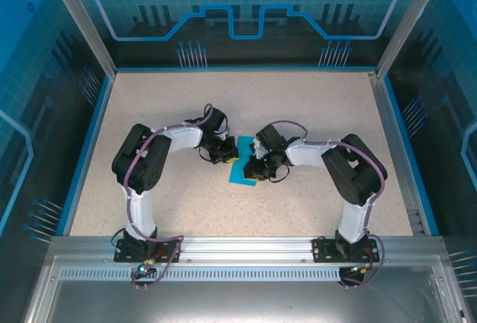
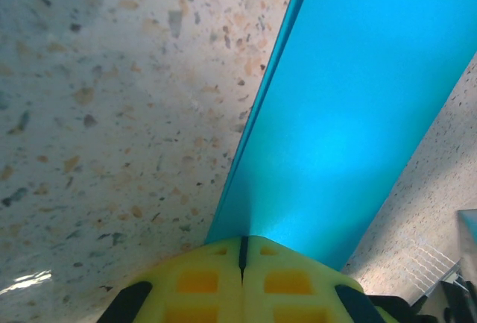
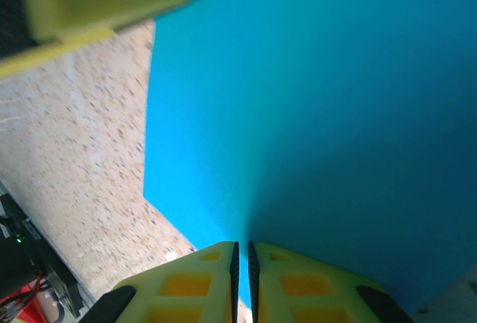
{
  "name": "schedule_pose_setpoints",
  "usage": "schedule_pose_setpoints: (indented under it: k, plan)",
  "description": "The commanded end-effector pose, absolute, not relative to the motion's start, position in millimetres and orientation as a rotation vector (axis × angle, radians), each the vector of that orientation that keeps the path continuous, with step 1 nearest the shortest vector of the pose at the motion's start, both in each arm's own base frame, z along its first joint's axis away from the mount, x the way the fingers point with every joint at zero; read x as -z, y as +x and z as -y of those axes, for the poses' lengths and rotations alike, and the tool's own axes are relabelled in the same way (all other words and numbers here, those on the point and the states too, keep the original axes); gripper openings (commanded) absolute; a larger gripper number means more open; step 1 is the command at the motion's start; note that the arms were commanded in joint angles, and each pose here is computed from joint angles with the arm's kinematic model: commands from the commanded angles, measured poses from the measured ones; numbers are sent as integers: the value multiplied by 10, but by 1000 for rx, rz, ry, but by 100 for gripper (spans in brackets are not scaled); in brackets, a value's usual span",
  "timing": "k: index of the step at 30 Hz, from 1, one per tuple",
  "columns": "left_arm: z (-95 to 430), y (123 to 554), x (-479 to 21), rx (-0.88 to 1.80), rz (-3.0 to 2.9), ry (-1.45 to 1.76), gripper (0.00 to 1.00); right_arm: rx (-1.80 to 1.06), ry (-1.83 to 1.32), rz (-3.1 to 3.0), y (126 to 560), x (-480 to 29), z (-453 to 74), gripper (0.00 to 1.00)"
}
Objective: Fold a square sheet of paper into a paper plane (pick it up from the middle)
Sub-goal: Fold the square sheet of paper in half at the center of the table.
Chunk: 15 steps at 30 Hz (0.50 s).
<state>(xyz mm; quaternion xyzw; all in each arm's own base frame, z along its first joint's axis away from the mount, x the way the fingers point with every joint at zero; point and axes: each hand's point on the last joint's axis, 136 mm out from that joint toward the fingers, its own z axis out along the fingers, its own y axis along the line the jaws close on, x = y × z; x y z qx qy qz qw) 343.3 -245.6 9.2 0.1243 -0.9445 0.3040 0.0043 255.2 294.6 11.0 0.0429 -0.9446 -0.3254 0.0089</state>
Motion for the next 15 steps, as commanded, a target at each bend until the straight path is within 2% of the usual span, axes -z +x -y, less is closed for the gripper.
schedule_pose_setpoints:
  k: [1,6,9,15]
  plan:
    - [1945,2983,617,-469,2921,523,0,924,152,2909,2304,50,-2825,14]
    - [1940,2984,627,-466,2927,519,0,895,154,2877,2050,117,-2635,14]
    - [1936,2981,633,-463,2928,519,0,952,146,2888,2044,55,-2599,13]
    - [1937,2988,626,-467,2929,520,0,1174,185,3010,2572,-400,-2855,13]
